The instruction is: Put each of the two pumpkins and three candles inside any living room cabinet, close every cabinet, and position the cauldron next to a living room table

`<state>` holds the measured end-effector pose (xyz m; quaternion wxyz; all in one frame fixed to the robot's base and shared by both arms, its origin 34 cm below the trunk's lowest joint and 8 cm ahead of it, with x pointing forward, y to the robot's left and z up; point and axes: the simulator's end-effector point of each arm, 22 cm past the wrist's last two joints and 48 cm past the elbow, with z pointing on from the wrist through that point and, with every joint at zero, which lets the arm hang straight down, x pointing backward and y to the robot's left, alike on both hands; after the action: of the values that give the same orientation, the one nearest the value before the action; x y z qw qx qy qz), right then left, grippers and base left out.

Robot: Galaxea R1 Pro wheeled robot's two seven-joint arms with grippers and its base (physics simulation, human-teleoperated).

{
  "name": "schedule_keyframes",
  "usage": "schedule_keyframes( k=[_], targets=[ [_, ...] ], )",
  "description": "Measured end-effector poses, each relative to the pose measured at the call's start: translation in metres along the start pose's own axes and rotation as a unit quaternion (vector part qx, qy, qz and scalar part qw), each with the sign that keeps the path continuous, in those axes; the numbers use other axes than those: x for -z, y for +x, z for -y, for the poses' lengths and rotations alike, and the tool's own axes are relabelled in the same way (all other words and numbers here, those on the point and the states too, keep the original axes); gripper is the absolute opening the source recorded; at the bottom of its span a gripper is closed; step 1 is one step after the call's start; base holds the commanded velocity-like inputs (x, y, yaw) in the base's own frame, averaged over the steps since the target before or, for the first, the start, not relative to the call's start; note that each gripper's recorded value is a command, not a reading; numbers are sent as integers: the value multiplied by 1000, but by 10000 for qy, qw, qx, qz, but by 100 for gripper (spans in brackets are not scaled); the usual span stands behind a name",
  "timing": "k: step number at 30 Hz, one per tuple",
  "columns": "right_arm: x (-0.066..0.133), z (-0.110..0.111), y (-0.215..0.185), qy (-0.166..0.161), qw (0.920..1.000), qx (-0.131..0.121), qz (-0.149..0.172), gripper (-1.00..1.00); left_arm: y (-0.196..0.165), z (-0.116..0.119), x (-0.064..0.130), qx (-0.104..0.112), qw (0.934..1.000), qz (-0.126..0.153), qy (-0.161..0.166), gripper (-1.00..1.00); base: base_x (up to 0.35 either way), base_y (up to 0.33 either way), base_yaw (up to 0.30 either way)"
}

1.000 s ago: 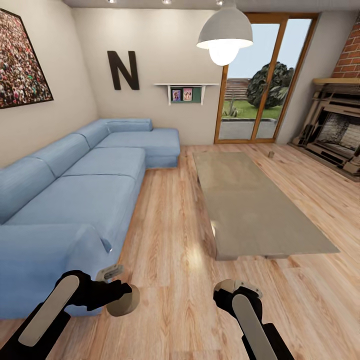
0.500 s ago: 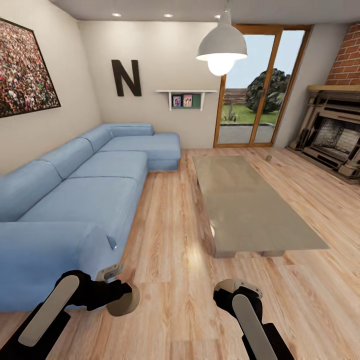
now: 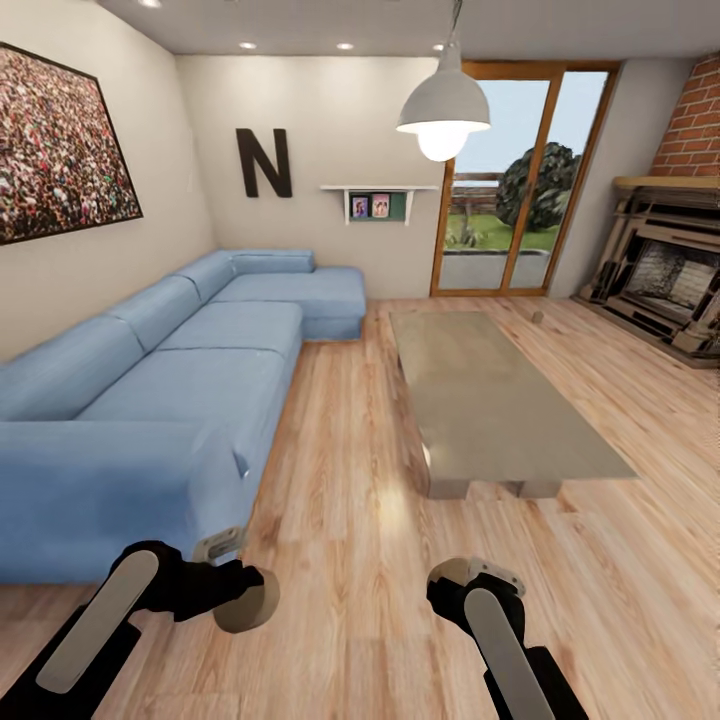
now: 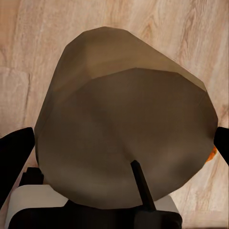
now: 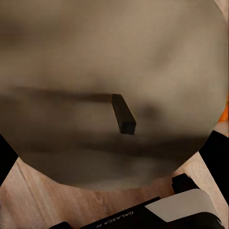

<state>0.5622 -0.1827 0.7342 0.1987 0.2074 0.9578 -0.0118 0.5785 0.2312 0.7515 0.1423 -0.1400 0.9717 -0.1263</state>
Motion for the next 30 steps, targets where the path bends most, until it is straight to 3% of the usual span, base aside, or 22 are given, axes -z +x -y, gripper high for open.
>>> schedule_keyframes(
  k=[30],
  targets=[
    [0, 0, 1, -3, 10000, -12, -9, -100, 0, 1, 1, -3, 10000, 8, 7, -100, -310, 0, 0]
  ],
)
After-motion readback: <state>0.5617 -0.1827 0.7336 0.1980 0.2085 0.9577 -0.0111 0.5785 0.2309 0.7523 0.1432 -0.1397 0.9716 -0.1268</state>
